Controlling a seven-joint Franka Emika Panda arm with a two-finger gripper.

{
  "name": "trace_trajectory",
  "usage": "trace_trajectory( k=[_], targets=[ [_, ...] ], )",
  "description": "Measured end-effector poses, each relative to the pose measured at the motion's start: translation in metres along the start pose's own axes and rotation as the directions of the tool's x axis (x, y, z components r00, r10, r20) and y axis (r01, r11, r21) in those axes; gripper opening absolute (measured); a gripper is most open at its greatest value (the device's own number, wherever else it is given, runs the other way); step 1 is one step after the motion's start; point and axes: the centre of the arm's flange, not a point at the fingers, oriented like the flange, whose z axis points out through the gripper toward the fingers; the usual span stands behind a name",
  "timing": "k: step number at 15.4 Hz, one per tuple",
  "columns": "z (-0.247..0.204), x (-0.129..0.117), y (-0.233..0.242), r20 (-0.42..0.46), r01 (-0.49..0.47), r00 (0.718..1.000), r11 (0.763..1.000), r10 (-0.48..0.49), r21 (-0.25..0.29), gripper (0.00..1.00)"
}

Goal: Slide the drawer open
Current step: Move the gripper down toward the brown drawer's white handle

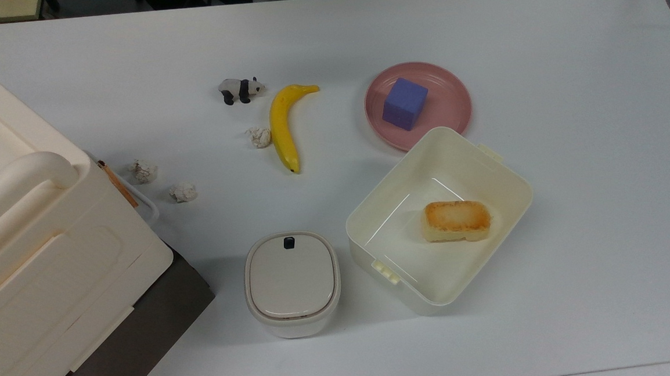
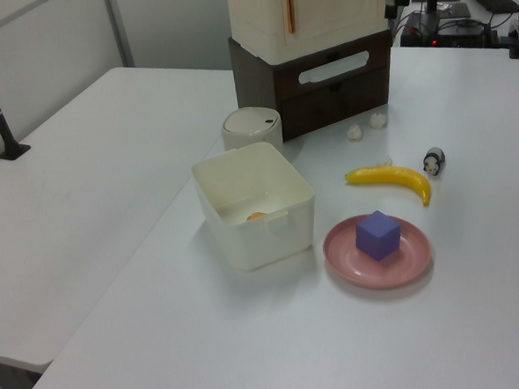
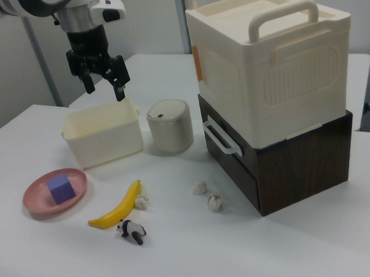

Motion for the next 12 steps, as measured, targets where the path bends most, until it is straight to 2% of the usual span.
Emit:
trace_trajectory(
  k=[1, 2, 4, 6, 12],
  targets=[
    [0.0, 0.0, 0.0, 0.0, 0.0, 1.0, 1.0, 0.0, 0.0, 1.0],
    [0.005, 0.003, 0.003, -0.014, 0.137, 0.99, 0.991, -0.137, -0.002, 1.0],
    [0.02, 0.01, 0.018, -0.029, 0.275, 0.961, 0.961, -0.276, -0.011, 1.0],
    [0.03, 0.013, 0.029, -0.024, 0.313, 0.949, 0.95, -0.314, -0.012, 1.0],
    [0.033, 0.014, 0.04, -0.018, 0.341, 0.94, 0.94, -0.341, -0.012, 1.0]
  ],
)
